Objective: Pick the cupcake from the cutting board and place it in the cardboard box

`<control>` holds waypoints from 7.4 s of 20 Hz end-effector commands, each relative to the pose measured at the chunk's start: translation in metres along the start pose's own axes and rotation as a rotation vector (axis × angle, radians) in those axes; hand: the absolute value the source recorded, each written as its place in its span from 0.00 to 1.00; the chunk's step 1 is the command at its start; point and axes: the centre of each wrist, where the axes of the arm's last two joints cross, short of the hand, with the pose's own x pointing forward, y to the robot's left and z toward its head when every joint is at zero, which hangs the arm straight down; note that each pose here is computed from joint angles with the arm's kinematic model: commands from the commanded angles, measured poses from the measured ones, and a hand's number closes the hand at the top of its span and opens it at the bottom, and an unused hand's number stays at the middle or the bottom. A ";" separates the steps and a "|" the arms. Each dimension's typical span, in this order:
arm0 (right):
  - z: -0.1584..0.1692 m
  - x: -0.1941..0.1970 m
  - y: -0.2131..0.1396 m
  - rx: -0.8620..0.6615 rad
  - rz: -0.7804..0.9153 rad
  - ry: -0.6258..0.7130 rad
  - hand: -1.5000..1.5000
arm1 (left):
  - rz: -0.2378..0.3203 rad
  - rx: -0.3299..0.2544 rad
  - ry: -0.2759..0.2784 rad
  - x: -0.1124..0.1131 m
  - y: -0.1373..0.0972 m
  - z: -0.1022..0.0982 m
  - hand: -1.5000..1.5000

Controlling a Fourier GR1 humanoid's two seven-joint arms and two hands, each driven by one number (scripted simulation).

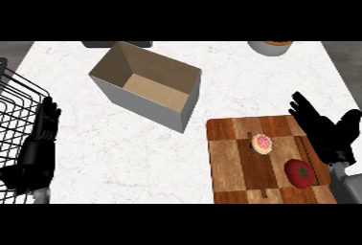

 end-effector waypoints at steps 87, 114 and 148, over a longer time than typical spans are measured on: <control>0.002 0.005 0.055 0.404 1.113 0.135 0.00 | -0.145 -0.160 0.214 -0.027 -0.005 -0.004 0.50; -0.142 0.100 0.023 0.098 1.364 -0.392 1.00 | -0.119 -0.181 0.181 -0.021 -0.020 -0.010 0.50; -0.127 0.226 0.242 0.408 0.883 -0.657 1.00 | -0.143 -0.221 0.178 -0.011 -0.020 -0.023 0.50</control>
